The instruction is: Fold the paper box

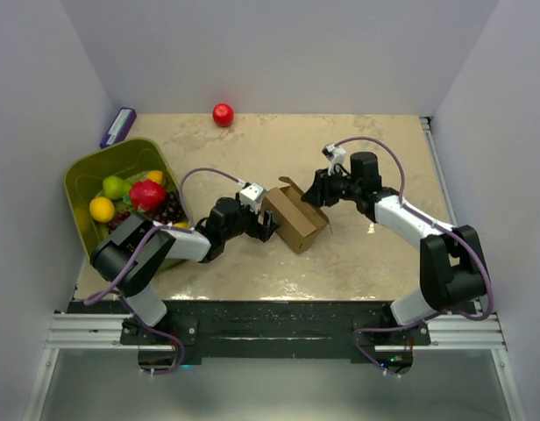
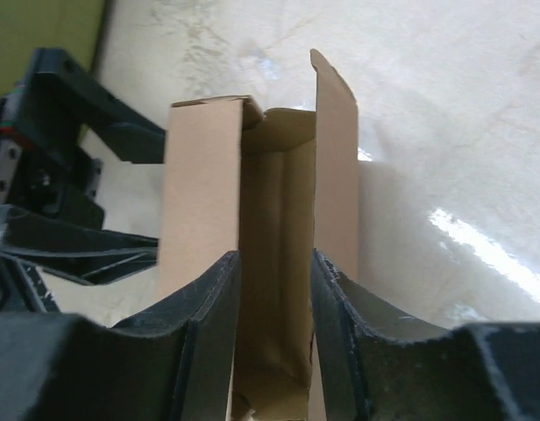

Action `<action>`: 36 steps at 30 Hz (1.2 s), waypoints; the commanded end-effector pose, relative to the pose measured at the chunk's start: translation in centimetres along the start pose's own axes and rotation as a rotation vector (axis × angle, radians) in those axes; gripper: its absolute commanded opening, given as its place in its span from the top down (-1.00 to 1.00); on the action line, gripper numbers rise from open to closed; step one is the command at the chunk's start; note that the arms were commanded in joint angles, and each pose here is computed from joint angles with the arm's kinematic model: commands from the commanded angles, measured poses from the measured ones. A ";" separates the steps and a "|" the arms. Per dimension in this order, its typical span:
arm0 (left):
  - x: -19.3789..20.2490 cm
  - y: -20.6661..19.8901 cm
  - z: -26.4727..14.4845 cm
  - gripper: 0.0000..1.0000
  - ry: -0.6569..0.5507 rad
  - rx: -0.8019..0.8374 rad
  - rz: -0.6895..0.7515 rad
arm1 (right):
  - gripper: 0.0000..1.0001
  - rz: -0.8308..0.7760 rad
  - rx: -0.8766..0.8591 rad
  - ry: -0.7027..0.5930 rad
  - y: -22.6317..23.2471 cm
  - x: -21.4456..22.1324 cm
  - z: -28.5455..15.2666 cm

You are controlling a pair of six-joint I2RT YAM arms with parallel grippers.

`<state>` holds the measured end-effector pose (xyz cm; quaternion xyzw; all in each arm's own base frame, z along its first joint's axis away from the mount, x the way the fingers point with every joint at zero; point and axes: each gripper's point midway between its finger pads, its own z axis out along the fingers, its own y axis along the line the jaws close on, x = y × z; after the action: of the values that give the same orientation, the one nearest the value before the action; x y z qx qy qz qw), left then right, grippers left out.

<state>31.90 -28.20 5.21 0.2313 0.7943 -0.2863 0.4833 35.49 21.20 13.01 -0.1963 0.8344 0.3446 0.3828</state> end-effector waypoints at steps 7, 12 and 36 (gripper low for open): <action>-1.8 -0.6 0.7 -0.64 -0.067 0.018 -0.011 | 0.42 -0.014 -0.138 -0.106 6.4 -2.6 -2.0; -1.9 -0.9 0.7 -0.63 -0.079 0.026 -0.015 | 0.46 -0.003 -0.188 -0.107 7.9 -2.9 -2.1; -14.8 -0.3 -0.1 -0.89 -0.210 -0.072 0.011 | -0.68 0.583 0.464 -0.225 -1.2 2.8 -8.1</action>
<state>34.99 -28.82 16.35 0.1933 0.7526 -0.2897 0.5589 31.56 16.94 17.47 0.0659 0.8562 0.2938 0.4199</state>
